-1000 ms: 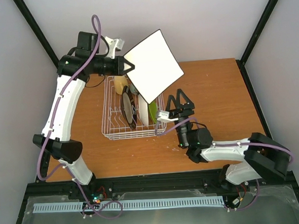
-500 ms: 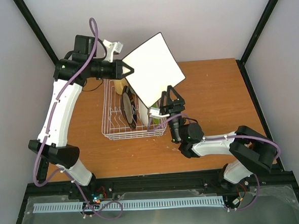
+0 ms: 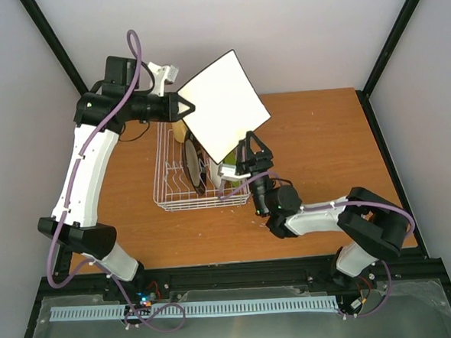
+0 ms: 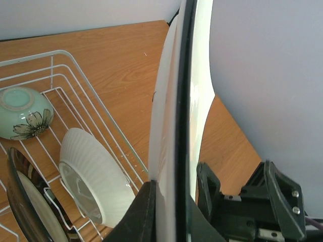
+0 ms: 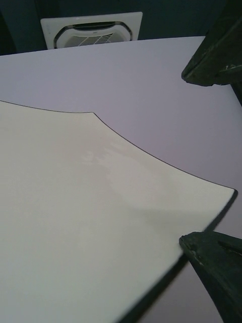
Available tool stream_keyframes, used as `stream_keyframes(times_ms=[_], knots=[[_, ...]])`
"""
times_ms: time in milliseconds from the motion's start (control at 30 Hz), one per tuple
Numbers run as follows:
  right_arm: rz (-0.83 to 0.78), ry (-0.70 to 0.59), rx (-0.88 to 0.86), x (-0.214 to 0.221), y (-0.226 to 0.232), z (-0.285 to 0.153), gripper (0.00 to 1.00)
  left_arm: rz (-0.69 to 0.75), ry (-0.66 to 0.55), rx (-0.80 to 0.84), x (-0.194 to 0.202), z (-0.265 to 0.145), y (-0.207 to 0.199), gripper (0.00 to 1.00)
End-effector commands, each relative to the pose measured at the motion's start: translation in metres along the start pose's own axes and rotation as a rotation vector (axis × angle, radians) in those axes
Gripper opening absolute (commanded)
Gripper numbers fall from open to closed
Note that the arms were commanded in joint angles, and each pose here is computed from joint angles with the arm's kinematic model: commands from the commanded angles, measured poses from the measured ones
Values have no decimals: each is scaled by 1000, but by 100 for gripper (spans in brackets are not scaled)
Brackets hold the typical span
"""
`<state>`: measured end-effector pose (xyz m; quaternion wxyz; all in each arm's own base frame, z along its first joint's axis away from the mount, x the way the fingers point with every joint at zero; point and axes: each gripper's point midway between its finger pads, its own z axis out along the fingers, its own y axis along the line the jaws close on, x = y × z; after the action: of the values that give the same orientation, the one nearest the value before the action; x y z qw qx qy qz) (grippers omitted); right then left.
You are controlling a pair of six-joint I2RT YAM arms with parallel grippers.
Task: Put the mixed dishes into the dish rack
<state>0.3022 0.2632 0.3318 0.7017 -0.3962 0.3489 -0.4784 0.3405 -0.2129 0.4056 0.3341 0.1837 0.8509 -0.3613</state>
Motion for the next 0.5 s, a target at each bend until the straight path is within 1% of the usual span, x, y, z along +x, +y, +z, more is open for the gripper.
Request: stream_keyframes(times_ms=[0, 100, 267, 467], knots=[[127, 20, 66, 8, -22, -24, 78, 155, -190, 208, -43, -47, -67, 1], [118, 19, 48, 8, -16, -29, 79, 158, -202, 216, -46, -51, -71, 1], [132, 10, 46, 2, -13, -25, 79, 158, -205, 226, -46, -52, -74, 1], [115, 19, 80, 2, -15, -7, 79, 145, -173, 267, -35, -51, -77, 1]])
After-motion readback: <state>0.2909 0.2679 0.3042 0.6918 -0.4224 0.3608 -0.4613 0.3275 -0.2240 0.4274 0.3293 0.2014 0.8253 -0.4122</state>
